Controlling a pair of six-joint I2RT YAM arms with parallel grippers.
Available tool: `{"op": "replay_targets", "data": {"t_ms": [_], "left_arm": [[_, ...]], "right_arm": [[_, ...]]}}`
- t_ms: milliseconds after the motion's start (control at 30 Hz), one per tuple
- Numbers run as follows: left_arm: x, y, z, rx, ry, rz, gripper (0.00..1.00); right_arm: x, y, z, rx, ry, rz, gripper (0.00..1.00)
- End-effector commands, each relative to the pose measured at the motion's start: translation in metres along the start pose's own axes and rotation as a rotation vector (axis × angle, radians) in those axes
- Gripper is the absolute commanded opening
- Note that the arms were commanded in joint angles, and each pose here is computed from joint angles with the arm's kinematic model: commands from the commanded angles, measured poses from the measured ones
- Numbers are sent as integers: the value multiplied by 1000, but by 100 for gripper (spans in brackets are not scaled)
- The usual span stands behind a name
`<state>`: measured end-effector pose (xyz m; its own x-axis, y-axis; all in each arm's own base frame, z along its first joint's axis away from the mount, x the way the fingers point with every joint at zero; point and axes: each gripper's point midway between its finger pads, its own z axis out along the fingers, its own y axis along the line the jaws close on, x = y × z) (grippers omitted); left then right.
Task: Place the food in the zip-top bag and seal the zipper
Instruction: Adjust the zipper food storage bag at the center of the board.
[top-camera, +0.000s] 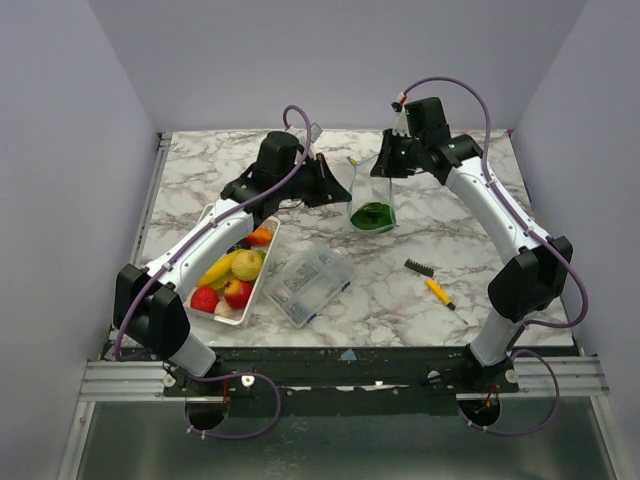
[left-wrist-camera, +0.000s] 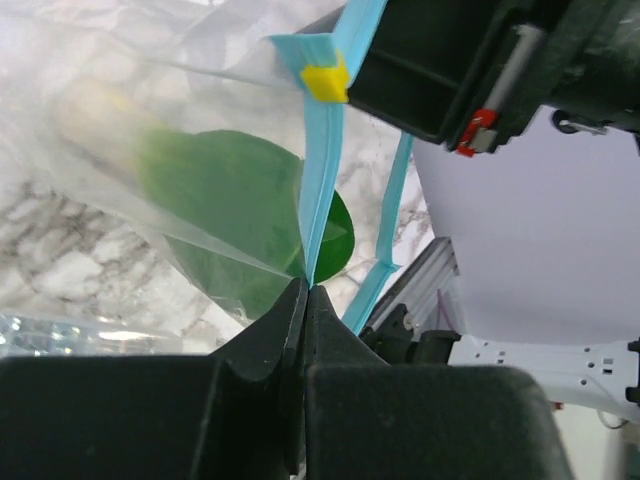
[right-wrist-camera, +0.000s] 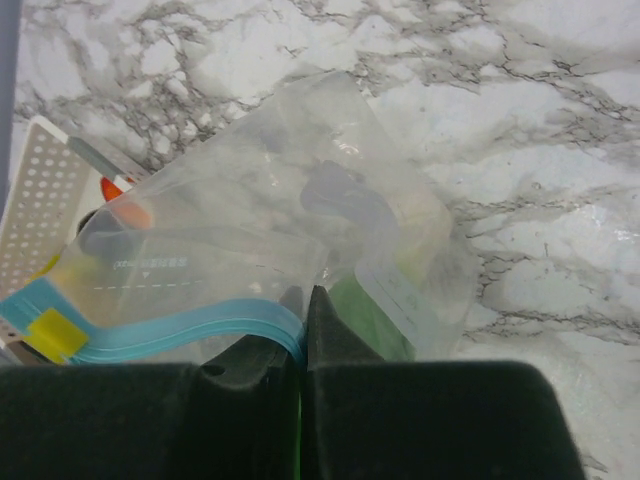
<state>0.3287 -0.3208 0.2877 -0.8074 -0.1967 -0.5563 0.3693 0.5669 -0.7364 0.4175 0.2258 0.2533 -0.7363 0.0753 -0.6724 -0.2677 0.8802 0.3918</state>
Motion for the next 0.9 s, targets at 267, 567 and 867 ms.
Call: {"op": "replay_targets", "data": {"t_ms": [267,567,867], "left_arm": [[-24,-22,-23,119,-164,-176,0],[-46,-32,-17,131,-164,-191,0],[-58,-53,-21,157,-173,-99,0]], "right_arm": [[32,-15,-27,111,25,-133,40],[13,17,-20,81,-50,-249,9],[-9,11,-28,163,-141,-173,0]]}}
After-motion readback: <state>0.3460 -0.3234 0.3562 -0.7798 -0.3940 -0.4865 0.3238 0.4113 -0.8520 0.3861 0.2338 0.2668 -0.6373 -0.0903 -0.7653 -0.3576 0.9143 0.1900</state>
